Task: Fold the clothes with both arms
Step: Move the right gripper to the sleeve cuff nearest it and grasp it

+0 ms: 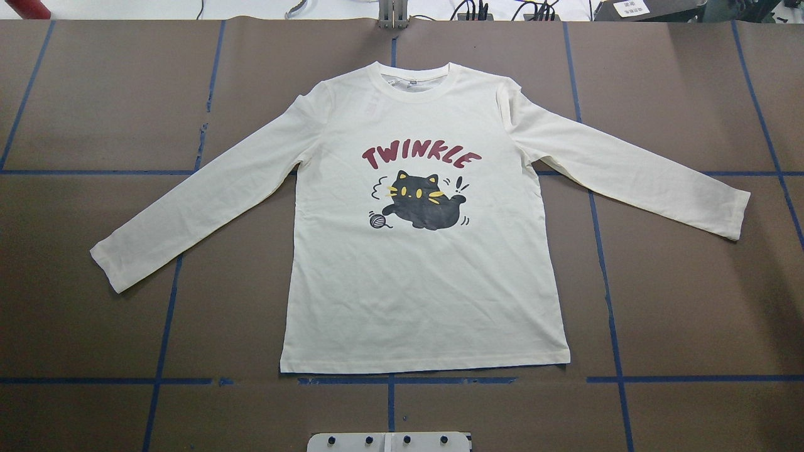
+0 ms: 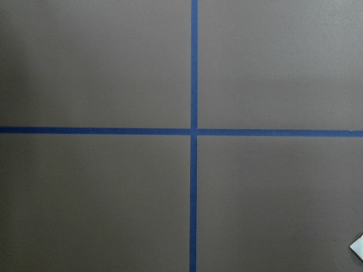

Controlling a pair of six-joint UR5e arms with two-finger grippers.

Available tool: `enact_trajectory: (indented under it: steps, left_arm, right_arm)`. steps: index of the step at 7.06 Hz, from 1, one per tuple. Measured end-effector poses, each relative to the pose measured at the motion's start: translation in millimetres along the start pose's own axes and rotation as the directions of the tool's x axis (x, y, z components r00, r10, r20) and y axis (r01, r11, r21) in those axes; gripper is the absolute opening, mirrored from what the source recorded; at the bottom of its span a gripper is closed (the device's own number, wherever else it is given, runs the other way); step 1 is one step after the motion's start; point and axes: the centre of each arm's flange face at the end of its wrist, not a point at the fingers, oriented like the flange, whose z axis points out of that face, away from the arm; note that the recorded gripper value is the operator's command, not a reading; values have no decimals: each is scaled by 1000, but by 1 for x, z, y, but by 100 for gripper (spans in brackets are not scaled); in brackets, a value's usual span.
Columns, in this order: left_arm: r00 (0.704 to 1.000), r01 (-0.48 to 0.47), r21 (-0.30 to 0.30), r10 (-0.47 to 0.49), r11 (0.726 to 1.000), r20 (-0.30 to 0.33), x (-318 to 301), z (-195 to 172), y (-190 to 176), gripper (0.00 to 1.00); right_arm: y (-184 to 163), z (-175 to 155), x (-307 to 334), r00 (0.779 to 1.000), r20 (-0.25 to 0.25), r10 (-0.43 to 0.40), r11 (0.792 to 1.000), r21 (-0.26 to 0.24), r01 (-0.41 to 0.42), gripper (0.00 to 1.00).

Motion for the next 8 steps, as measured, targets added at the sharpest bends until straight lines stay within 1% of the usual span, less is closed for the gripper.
enact_trajectory:
  steps: [2, 4, 5, 6, 7, 8]
  left_arm:
    - [1000, -15, 12, 15, 1000, -9, 7, -4, -2, 100]
    - [999, -38, 37, 38, 999, -9, 20, -15, -5, 100]
    - [999, -41, 41, 42, 998, -8, 21, -16, -4, 100]
    - [999, -48, 45, 48, 998, -7, 21, -16, -5, 100]
    - [998, -68, 64, 69, 996, -10, 25, -19, -7, 100]
    - [996, -93, 90, 94, 992, -11, 31, -24, -14, 100]
  right_arm:
    - [1, 5, 2, 1000, 23, 6, 1000, -9, -6, 100]
    - [4, 11, 6, 1000, 30, 7, 1000, -22, -6, 100]
    - [3, 14, 5, 999, 34, 3, 1000, -24, -3, 100]
    - [3, 14, 2, 999, 39, -3, 1000, -18, 3, 100]
    - [9, 15, 2, 999, 40, -5, 1000, -6, 5, 100]
    - [21, 19, 4, 999, 37, 12, 1000, 9, -13, 99]
